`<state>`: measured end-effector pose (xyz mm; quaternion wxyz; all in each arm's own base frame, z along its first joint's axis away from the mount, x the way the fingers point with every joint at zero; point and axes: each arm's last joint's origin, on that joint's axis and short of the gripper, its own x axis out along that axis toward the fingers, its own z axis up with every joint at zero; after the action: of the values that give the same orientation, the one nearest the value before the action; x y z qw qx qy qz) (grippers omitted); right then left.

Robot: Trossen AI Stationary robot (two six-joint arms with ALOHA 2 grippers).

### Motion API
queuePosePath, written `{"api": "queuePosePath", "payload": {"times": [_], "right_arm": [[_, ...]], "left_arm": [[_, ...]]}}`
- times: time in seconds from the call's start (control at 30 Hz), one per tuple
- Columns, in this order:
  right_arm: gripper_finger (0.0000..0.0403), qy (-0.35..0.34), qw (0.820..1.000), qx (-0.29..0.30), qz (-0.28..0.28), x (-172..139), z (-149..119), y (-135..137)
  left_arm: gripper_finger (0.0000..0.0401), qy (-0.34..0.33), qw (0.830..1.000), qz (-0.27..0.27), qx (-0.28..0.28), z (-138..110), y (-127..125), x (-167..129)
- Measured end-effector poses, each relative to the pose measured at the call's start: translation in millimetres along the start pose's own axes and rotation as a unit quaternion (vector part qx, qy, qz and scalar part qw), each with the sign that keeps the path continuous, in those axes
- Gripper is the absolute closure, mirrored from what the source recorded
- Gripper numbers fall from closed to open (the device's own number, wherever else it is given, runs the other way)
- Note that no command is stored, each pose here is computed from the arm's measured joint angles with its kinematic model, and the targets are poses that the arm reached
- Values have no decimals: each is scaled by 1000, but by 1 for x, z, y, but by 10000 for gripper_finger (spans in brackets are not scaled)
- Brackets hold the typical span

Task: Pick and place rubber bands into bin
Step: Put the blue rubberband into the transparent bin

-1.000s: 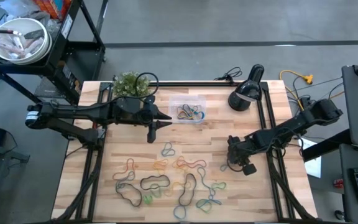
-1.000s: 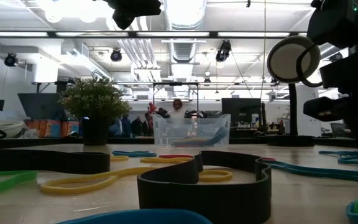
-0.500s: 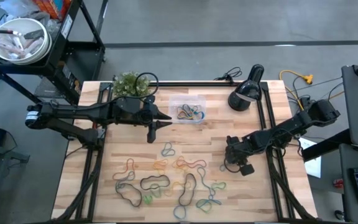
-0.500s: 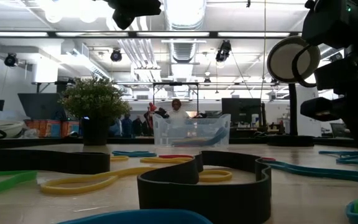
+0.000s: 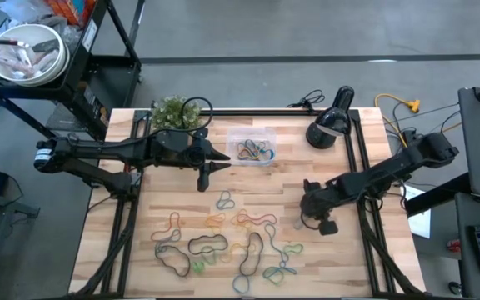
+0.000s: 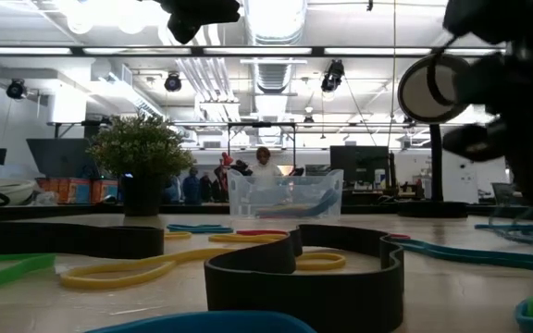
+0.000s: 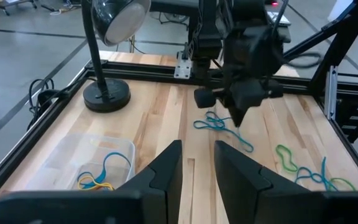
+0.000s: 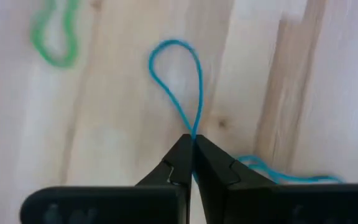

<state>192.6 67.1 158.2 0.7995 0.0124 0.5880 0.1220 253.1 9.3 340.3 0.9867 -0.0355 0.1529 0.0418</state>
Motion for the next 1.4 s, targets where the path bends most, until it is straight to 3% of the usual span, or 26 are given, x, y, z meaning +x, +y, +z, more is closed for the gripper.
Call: {"api": "queuePosePath", "payload": {"times": [0.5, 0.83, 0.9, 1.0, 1.1, 1.2, 1.4], "right_arm": [[395, -163, 986, -12, 42, -79, 46, 20], [395, -252, 966, -52, 8, -120, 77, 28], [395, -269, 962, -51, -22, -127, 78, 27], [395, -250, 964, -26, -86, -132, 72, 23], [395, -177, 974, 13, -141, -128, 64, 18], [395, -126, 984, 8, -126, -119, 62, 19], [395, -121, 985, 0, -121, -109, 62, 21]], "left_arm": [[324, 0, 1000, 0, 0, 0, 0, 0], [324, 0, 1000, 0, 0, 0, 0, 0], [324, 0, 1000, 0, 0, 0, 0, 0], [324, 0, 1000, 0, 0, 0, 0, 0], [324, 0, 1000, -1, 0, 0, 0, 0], [324, 0, 1000, -1, -1, 0, 0, 0], [324, -4, 1000, -3, -1, 1, 0, 1]]}}
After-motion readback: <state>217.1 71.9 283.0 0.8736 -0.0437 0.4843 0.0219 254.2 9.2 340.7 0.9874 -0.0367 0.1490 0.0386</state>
